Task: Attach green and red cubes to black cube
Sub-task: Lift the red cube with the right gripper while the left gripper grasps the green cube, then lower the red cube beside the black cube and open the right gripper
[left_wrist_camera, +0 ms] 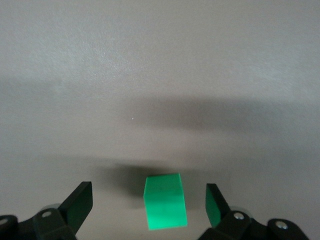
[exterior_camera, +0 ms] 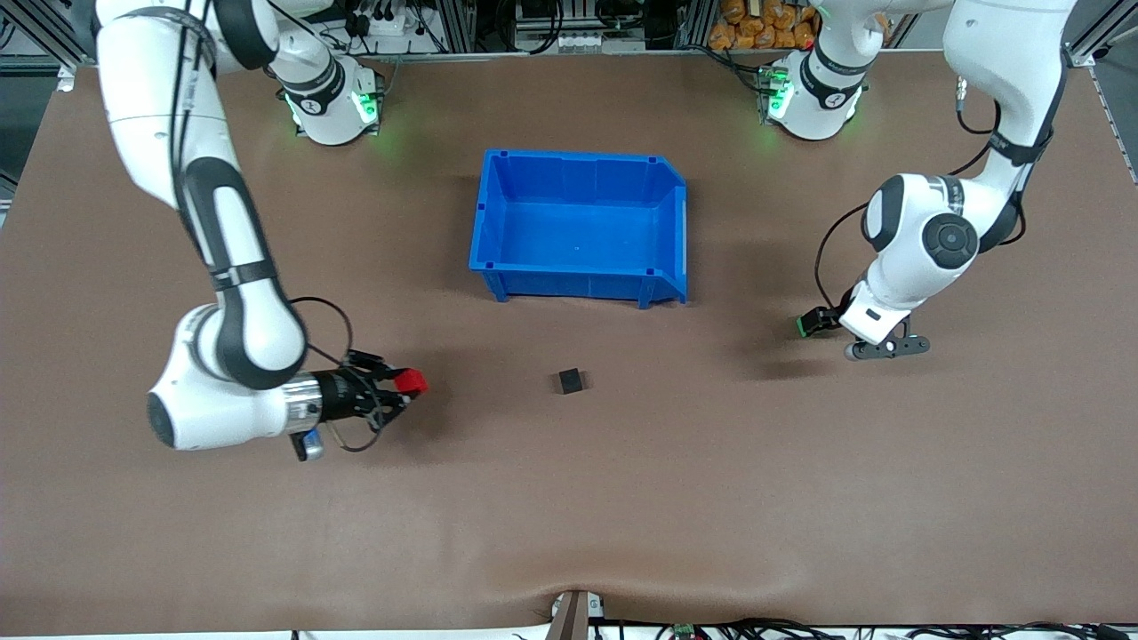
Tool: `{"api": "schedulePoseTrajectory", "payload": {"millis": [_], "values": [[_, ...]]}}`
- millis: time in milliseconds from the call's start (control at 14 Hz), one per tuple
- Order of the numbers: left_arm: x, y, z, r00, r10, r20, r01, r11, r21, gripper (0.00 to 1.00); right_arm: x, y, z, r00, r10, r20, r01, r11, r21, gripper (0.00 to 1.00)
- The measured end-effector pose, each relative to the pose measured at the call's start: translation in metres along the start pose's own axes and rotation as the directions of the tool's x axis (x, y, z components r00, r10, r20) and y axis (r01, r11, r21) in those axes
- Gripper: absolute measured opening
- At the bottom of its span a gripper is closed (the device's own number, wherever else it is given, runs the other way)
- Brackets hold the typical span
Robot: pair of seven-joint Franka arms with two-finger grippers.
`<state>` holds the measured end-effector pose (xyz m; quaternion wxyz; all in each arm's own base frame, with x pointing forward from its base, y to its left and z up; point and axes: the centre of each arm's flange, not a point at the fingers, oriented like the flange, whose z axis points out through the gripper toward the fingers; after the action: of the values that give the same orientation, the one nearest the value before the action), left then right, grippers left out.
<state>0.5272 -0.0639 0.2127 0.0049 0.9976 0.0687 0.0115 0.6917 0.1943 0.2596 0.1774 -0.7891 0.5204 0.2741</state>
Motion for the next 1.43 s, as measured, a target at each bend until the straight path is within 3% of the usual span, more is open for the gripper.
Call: {"api": "schedulePoseTrajectory", "payload": {"millis": [214, 500, 786, 1214, 1357, 1429], "values": [[-0.006, 0.012, 0.009, 0.998, -0.068, 0.013, 0.068, 0.998, 0.001, 1.0, -0.056, -0.02, 0.053, 0.993, 0.094, -0.076, -0.087, 0.993, 0.083, 0.39], [-0.009, 0.018, 0.016, 0.996, -0.084, 0.026, 0.084, 0.996, 0.005, 0.98, -0.089, -0.02, 0.126, 0.979, 0.151, -0.141, -0.129, 0.98, 0.15, 0.39], [-0.01, 0.017, 0.02, 0.994, -0.107, 0.032, 0.107, 0.994, 0.008, 0.83, -0.099, -0.014, 0.161, 0.977, 0.141, -0.159, -0.121, 0.984, 0.129, 0.39], [-0.008, 0.014, 0.024, 0.992, -0.121, 0.037, 0.121, 0.993, 0.009, 0.77, -0.114, -0.016, 0.195, 0.964, 0.193, -0.18, -0.155, 0.966, 0.206, 0.39], [-0.007, 0.013, 0.026, 0.991, -0.125, 0.038, 0.125, 0.992, 0.01, 0.61, -0.124, -0.017, 0.202, 0.963, 0.199, -0.179, -0.159, 0.963, 0.218, 0.39], [-0.007, 0.013, 0.026, 0.991, -0.129, 0.038, 0.129, 0.992, 0.01, 0.48, -0.128, -0.017, 0.205, 0.961, 0.211, -0.177, -0.169, 0.96, 0.225, 0.39]]}}
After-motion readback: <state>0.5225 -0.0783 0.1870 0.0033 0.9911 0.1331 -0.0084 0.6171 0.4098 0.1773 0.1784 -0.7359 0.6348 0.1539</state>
